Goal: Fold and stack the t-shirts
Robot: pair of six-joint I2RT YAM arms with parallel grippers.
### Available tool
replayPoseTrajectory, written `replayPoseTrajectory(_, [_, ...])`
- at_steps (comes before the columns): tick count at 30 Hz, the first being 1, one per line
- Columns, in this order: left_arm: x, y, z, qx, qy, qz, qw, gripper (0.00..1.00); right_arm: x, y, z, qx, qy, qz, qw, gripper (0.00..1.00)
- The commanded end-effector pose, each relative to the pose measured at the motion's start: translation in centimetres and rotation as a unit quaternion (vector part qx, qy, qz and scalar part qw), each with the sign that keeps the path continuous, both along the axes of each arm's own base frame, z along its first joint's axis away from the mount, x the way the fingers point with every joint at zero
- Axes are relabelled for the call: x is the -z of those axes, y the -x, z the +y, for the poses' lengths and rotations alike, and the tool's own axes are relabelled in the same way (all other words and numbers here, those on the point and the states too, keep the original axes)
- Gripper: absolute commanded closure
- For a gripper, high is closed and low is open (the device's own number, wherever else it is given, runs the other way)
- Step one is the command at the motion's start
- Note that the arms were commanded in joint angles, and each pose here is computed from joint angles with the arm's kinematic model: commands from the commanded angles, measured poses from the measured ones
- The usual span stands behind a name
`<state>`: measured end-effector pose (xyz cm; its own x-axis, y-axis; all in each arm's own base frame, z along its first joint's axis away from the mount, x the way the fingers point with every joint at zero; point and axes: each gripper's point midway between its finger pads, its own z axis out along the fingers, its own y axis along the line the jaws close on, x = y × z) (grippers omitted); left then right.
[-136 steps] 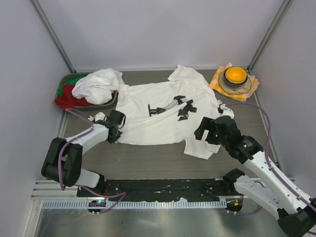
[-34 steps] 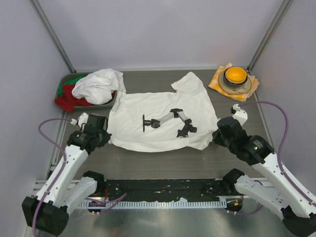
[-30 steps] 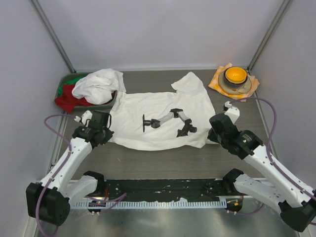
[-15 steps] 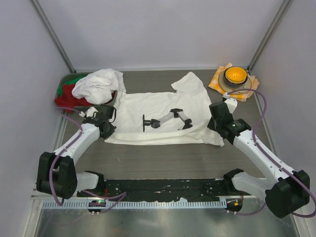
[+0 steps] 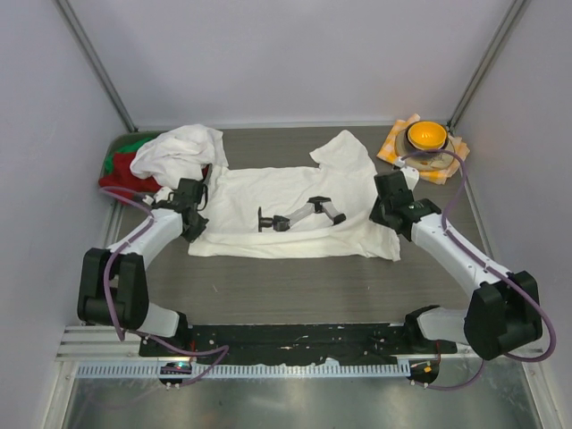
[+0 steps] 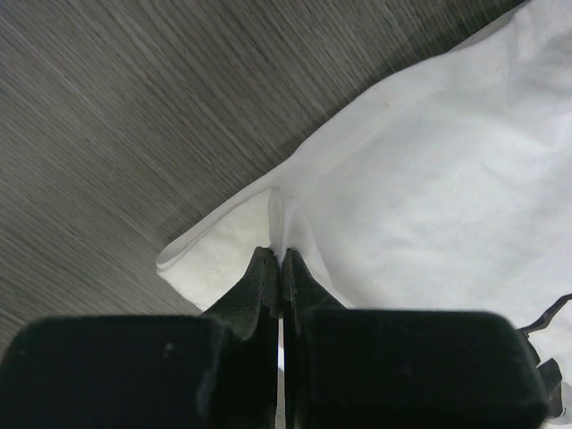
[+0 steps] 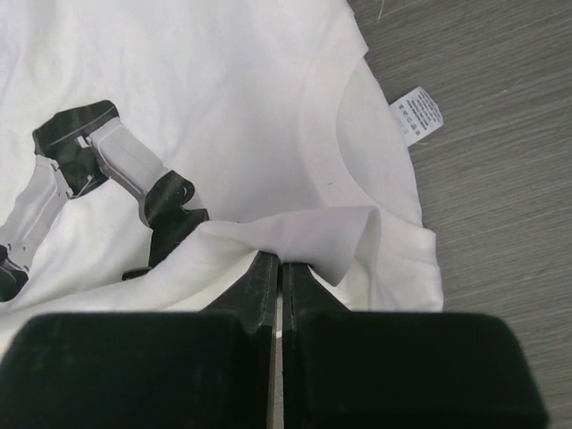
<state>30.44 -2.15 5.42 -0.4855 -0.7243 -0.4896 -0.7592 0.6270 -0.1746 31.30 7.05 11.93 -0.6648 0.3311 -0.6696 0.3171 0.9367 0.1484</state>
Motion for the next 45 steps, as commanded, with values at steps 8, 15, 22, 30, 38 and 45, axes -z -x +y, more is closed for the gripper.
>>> replayPoseTrajectory(8, [-0.2, -2.8, 1.0, -0.019, -0.005, -0.017, 1.0, 0.86, -2.5, -5.5, 1.5, 0.002, -0.02, -0.043, 0.999, 0.99])
replayPoseTrajectory(15, [0.2, -3.4, 1.7, -0.046, -0.008, -0.012, 0.999, 0.01, -1.6, -9.6, 4.0, -0.01, -0.056, -0.025, 0.998, 0.99])
replayPoseTrajectory(22, [-0.4, -3.3, 1.6, -0.056, 0.003, -0.025, 0.998, 0.0, 1.2, -14.3, 4.4, 0.009, -0.04, 0.01, 0.999, 0.09])
replayPoseTrajectory(30, [-1.9, -0.2, 0.5, -0.035, 0.036, -0.055, 0.997, 0.0, -2.5, -7.6, 3.4, -0.004, -0.025, -0.05, 0.998, 0.01])
replayPoseTrajectory(38, [-2.5, 1.6, 0.4, -0.021, 0.037, -0.059, 0.997, 0.0, -1.6, -3.8, 5.3, -0.049, -0.074, -0.005, 0.996, 0.08])
replayPoseTrajectory(45, [-2.6, 1.9, 0.2, -0.017, 0.041, -0.063, 0.997, 0.0, 2.5, -3.7, 7.3, -0.067, -0.12, 0.007, 0.991, 0.37])
